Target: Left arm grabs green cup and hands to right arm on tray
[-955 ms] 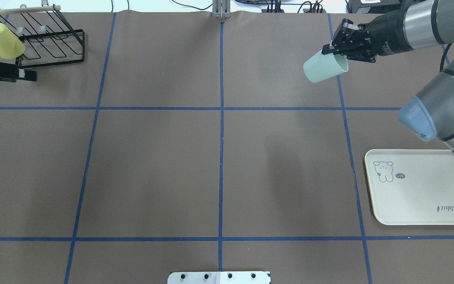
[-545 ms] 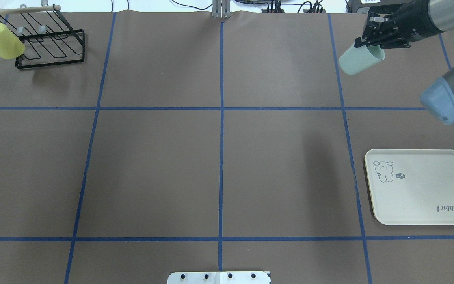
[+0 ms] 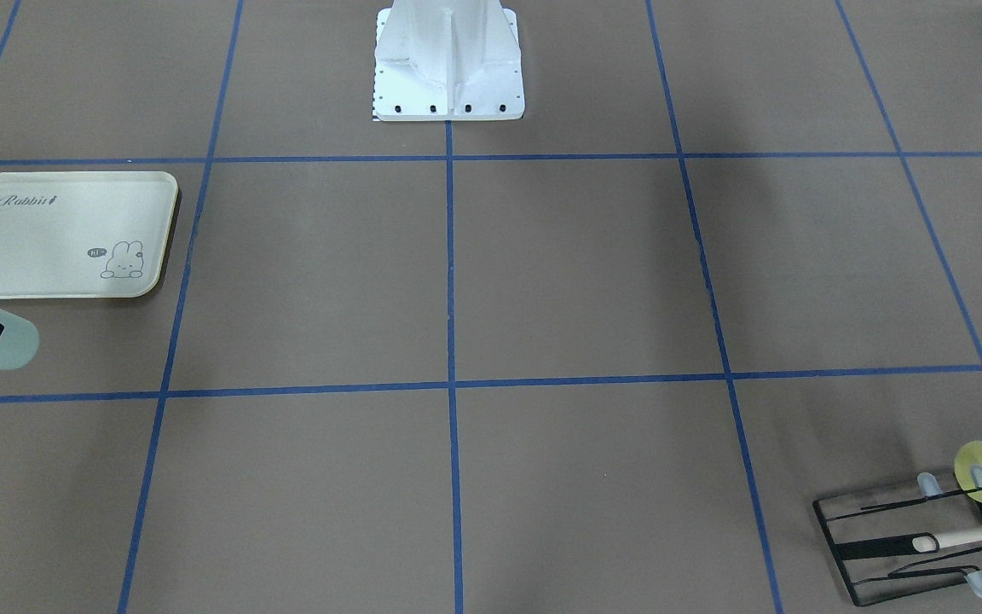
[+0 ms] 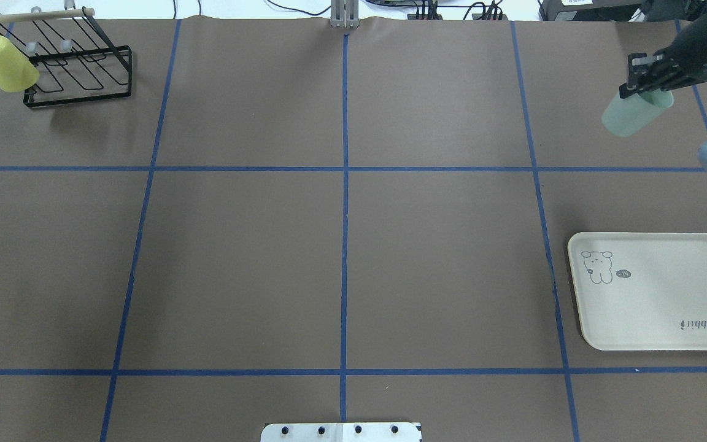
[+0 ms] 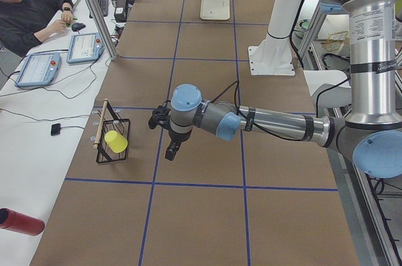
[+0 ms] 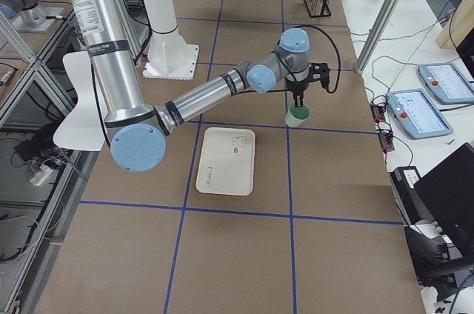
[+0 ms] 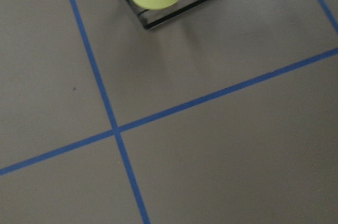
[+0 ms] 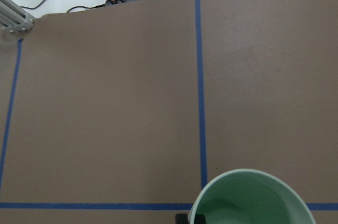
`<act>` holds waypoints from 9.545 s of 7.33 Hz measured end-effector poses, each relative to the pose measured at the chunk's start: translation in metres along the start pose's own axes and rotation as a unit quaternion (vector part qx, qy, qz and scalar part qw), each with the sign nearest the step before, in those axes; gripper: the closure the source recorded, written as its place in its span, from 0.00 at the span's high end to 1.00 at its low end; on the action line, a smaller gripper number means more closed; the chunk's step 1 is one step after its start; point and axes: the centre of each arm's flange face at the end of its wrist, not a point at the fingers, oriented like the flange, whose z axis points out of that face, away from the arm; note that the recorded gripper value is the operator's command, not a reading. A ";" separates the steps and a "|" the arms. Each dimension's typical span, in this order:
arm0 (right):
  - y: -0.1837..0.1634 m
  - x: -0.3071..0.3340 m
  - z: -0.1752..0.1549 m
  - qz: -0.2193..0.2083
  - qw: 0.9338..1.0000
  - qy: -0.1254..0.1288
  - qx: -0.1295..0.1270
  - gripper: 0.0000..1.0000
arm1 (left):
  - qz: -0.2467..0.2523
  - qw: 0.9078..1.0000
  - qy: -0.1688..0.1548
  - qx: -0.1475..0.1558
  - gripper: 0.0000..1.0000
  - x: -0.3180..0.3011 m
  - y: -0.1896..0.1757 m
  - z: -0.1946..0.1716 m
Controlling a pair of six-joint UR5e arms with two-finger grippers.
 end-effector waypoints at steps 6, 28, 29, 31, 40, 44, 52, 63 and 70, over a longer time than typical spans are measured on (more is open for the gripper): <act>0.107 0.049 0.044 -0.022 0.998 0.048 -0.044 0.00 | -0.031 0.999 0.007 -0.042 1.00 -0.021 0.023 -0.001; 0.152 0.109 0.010 -0.103 0.992 0.073 0.017 1.00 | -0.044 0.998 0.006 -0.037 1.00 -0.019 0.015 -0.003; 0.124 0.118 -0.007 -0.117 0.990 0.085 -0.002 1.00 | -0.046 0.998 0.006 -0.040 1.00 -0.021 0.017 0.000; 0.082 0.145 -0.039 -0.134 0.985 0.101 -0.039 1.00 | -0.057 0.997 0.005 -0.055 1.00 -0.033 0.027 0.013; 0.096 0.311 -0.054 -0.056 0.991 0.080 -0.092 1.00 | -0.072 0.995 0.071 0.002 1.00 -0.069 0.046 -0.016; 0.101 0.313 -0.051 -0.039 0.992 0.082 -0.093 1.00 | -0.065 0.997 0.046 0.003 1.00 -0.068 0.046 -0.023; 0.093 0.306 -0.055 -0.046 0.992 0.082 -0.086 1.00 | -0.066 0.997 0.044 0.008 1.00 -0.059 0.066 -0.031; 0.084 0.296 -0.054 -0.068 0.992 0.080 -0.070 1.00 | -0.069 0.997 0.045 0.006 1.00 -0.063 0.068 -0.027; 0.083 0.293 -0.051 -0.073 0.992 0.079 -0.072 1.00 | -0.069 0.997 0.028 -0.001 1.00 -0.067 0.069 -0.026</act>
